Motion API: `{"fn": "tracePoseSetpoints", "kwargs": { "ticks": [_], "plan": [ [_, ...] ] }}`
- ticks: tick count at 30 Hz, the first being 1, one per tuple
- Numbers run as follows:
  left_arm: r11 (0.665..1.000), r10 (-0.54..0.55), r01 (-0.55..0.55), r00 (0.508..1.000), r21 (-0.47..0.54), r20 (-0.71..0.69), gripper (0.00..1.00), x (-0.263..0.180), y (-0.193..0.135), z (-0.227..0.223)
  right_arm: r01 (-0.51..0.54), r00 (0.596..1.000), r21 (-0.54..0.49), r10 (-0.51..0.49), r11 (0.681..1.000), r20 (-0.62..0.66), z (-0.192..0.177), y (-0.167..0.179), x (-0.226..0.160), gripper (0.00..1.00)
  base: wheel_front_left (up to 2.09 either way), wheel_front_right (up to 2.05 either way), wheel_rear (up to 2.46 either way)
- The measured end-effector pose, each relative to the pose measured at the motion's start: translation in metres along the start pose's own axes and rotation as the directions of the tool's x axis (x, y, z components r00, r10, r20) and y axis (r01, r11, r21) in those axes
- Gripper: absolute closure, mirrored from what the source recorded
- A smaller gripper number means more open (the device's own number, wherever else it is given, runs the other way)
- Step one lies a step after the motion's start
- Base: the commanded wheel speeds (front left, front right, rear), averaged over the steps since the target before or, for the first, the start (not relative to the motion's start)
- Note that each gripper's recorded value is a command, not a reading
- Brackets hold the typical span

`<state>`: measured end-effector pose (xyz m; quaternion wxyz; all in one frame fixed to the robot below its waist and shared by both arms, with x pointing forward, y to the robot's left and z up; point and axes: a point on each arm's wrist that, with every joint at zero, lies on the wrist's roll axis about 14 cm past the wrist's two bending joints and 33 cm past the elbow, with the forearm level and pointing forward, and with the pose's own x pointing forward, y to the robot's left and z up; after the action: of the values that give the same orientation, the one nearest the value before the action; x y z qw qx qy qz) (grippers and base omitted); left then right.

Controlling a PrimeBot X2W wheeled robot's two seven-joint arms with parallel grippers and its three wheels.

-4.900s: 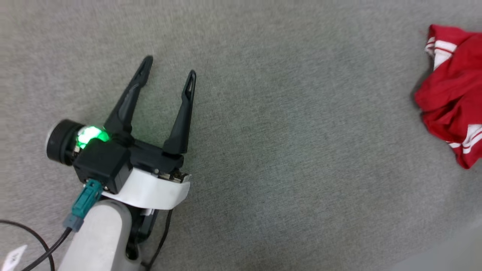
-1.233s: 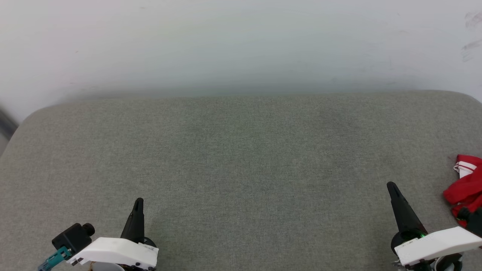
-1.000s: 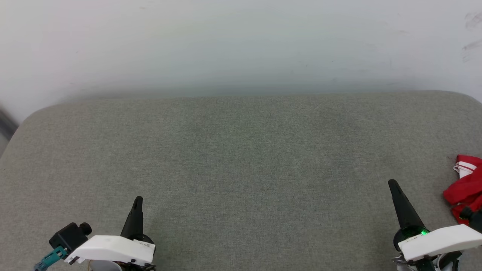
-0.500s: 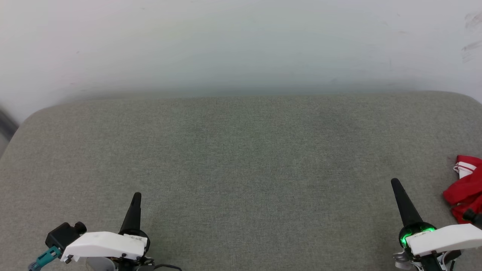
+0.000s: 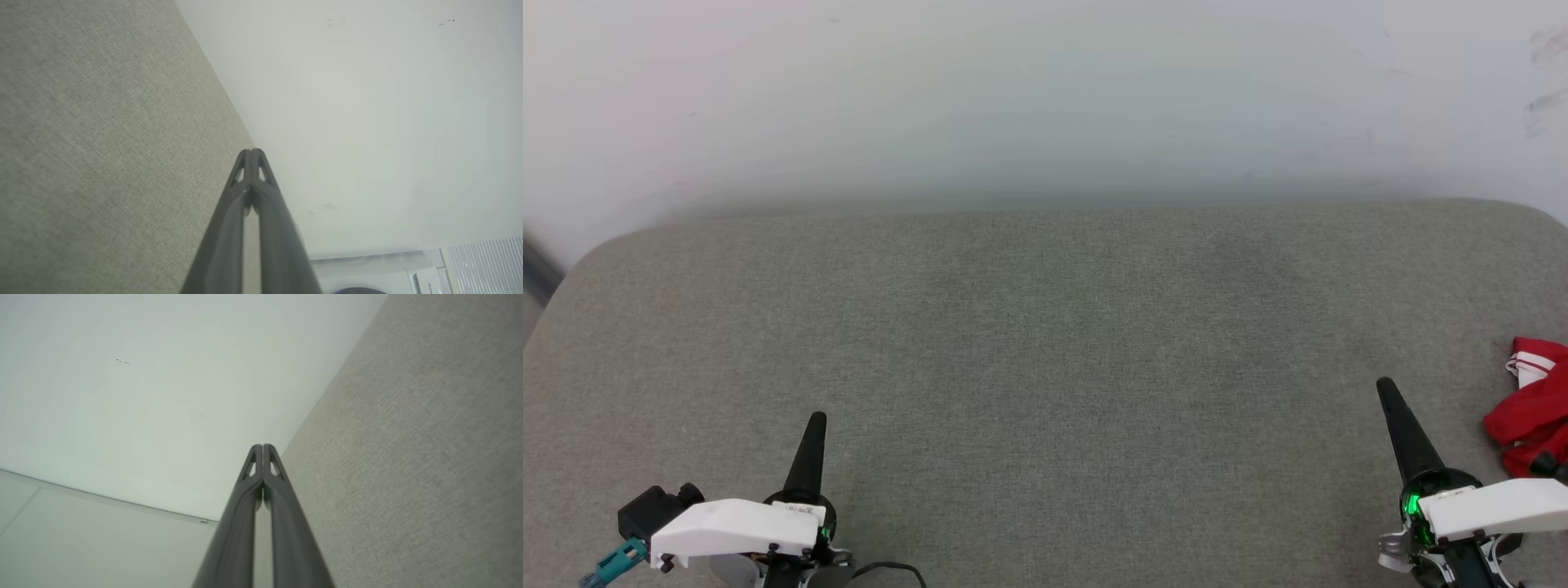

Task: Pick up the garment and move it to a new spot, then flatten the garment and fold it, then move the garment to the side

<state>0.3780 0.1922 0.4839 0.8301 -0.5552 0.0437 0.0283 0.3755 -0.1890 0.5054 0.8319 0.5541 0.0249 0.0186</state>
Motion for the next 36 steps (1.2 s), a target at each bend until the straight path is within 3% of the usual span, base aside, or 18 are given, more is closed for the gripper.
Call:
{"fn": "tracePoseSetpoints", "kwargs": {
  "ticks": [16,36],
  "plan": [
    [0.99,-0.026,0.027,1.0,-0.141,0.008,1.0,0.003,-0.005,0.005,-0.001,1.0,0.141,-0.002,0.99,0.021,0.004,-0.001,0.005,1.0,0.0,0.0,0.0],
    [0.954,-0.059,0.063,0.998,-0.294,0.021,1.0,0.006,-0.011,0.01,-0.003,0.999,0.292,-0.01,0.956,0.044,0.008,-0.005,0.009,1.0,0.0,0.0,0.0]
  ]
}}
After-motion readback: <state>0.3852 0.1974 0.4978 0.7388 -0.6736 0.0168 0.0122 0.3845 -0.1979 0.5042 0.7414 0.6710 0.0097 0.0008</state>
